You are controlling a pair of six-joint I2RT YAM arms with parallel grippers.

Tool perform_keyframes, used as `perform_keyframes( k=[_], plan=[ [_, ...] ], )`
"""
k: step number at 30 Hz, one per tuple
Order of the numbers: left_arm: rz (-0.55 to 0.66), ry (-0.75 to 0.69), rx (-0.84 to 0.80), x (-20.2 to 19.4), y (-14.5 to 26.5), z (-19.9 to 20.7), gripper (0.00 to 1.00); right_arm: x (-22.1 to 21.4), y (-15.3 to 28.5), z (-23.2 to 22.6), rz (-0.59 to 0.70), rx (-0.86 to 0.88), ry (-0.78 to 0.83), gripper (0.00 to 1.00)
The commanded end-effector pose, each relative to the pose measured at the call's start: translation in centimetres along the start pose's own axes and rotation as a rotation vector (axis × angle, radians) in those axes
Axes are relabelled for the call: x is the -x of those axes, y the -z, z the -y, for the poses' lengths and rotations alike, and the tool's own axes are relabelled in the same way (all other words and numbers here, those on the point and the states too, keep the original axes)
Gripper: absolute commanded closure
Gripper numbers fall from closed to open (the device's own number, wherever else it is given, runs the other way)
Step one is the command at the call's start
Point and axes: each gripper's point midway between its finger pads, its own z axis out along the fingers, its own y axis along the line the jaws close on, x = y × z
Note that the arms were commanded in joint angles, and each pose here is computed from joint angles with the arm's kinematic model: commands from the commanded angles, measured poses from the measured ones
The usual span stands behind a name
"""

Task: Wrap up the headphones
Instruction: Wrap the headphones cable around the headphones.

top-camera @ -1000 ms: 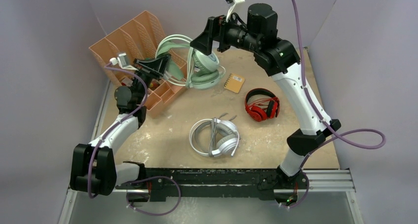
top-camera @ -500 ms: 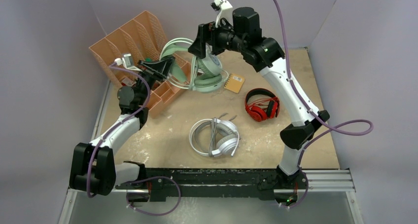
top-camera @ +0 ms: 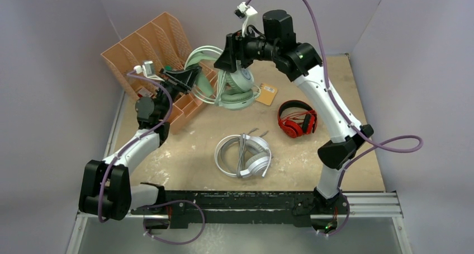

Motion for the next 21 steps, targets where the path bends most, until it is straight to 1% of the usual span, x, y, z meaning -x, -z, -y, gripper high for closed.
perform_keyframes(
  k=[1,3,4,6,8,10,13,14,16,17,18,21],
  plan=[
    [0.085,-0.003,-0.068,2.5,-0.9,2.4,1.00,-1.9,0.5,-2.5,-0.070,0.130,-0.004,0.35],
    [0.080,0.004,-0.062,2.3,-0.8,2.2,1.00,-2.1,0.5,-2.5,-0.073,0.131,-0.011,0.50],
    [0.077,0.008,-0.060,2.2,-0.8,2.1,1.00,-2.1,0.5,-2.4,-0.074,0.128,-0.015,0.54],
    [0.072,0.013,-0.052,2.0,-0.7,2.0,1.00,-2.1,0.3,-2.1,-0.068,0.118,-0.015,0.55],
    [0.061,0.017,-0.033,1.8,-0.6,1.7,1.00,-2.1,0.0,-1.8,-0.060,0.111,-0.021,0.65],
    [0.047,0.017,0.002,1.6,-0.5,1.1,1.00,-2.1,-0.2,-1.7,-0.052,0.112,-0.023,0.77],
    [0.001,0.019,0.086,0.8,0.1,-0.1,1.00,-2.3,-0.2,-1.2,-0.044,0.102,-0.021,0.97],
    [-0.018,0.019,0.113,0.4,0.3,-0.5,1.00,-2.5,-0.2,-0.8,-0.041,0.100,-0.023,1.00],
    [-0.051,0.027,0.207,0.0,0.8,-1.9,1.00,-2.8,0.0,0.2,-0.031,0.101,-0.040,1.00],
    [-0.068,0.028,0.267,-0.3,1.3,-2.8,0.96,-3.2,-0.1,0.9,-0.028,0.100,-0.057,1.00],
    [-0.081,0.026,0.313,-0.5,1.7,-3.5,0.89,-3.5,-0.1,1.5,-0.024,0.108,-0.079,1.00],
    [-0.126,0.004,0.430,-1.1,3.2,-5.1,0.64,-4.2,-0.5,3.0,-0.011,0.142,-0.124,1.00]
  ],
)
